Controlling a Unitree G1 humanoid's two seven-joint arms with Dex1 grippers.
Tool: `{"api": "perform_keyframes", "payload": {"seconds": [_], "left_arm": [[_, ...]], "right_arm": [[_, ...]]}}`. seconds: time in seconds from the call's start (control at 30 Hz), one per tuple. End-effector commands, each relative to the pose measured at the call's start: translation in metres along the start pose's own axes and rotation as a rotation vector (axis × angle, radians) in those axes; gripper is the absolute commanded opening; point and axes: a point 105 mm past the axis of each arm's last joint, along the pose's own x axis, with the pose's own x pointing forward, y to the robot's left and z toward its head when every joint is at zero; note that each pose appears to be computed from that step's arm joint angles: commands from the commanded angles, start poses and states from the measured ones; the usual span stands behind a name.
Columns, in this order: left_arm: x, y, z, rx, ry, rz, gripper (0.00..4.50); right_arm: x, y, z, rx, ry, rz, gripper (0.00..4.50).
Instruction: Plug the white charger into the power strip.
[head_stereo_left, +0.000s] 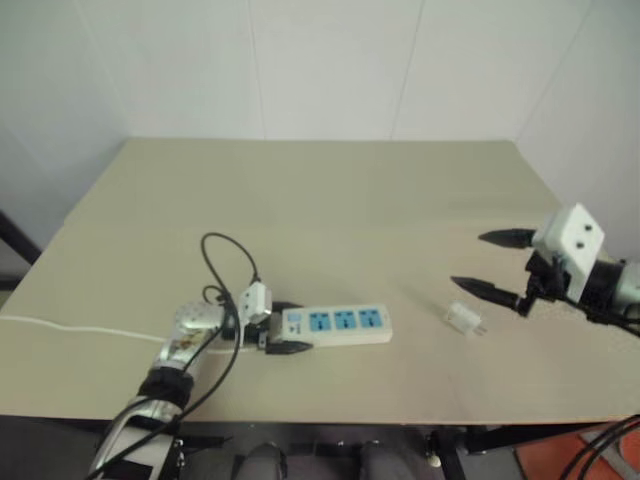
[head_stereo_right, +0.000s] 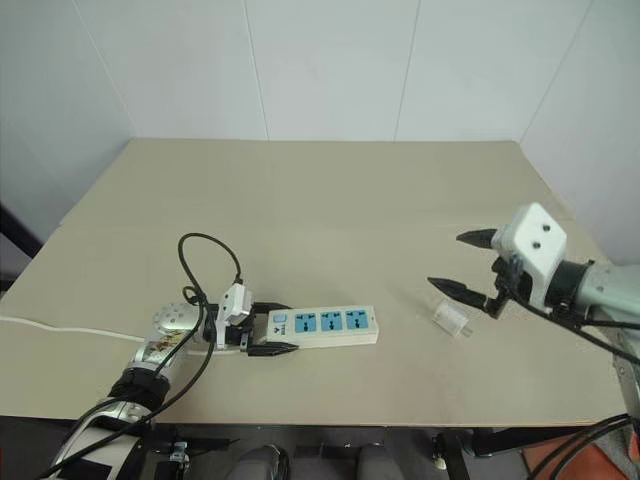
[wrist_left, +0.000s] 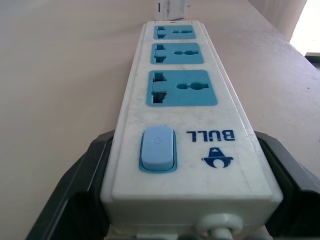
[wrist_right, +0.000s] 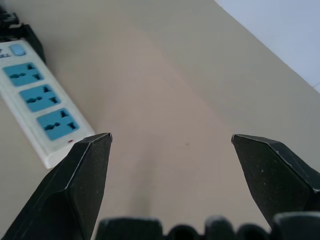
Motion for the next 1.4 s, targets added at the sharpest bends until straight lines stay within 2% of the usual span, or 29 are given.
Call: {"api": "perform_keyframes", "payload": {"seconds": [0.03,0.2,0.3,0.53,0.8,1.4], "left_arm": [[0.005,-0.007,-0.005,0.015,0.041,-0.058,3.32],[0.01,-0.011,-0.01,0.0,0.044,-0.079,3.32],[0.013,-0.013,-0.012,-0.007,0.043,-0.09,3.32],[0.017,-0.022,-0.02,-0.027,0.049,-0.11,3.32],[0.018,-0.028,-0.02,-0.032,0.048,-0.132,3.32],[0.015,-0.031,-0.021,-0.032,0.069,-0.159,3.32]], "right_arm": [[0.004,0.001,-0.004,0.068,0.161,0.017,4.5],[0.012,0.0,-0.016,0.189,0.451,0.047,4.5],[0.016,0.0,-0.02,0.243,0.573,0.066,4.5],[0.024,0.001,-0.043,0.195,0.752,0.126,4.5],[0.031,0.001,-0.071,0.164,0.831,0.161,4.5],[0.049,0.008,-0.095,0.208,0.911,0.206,4.5]]}}
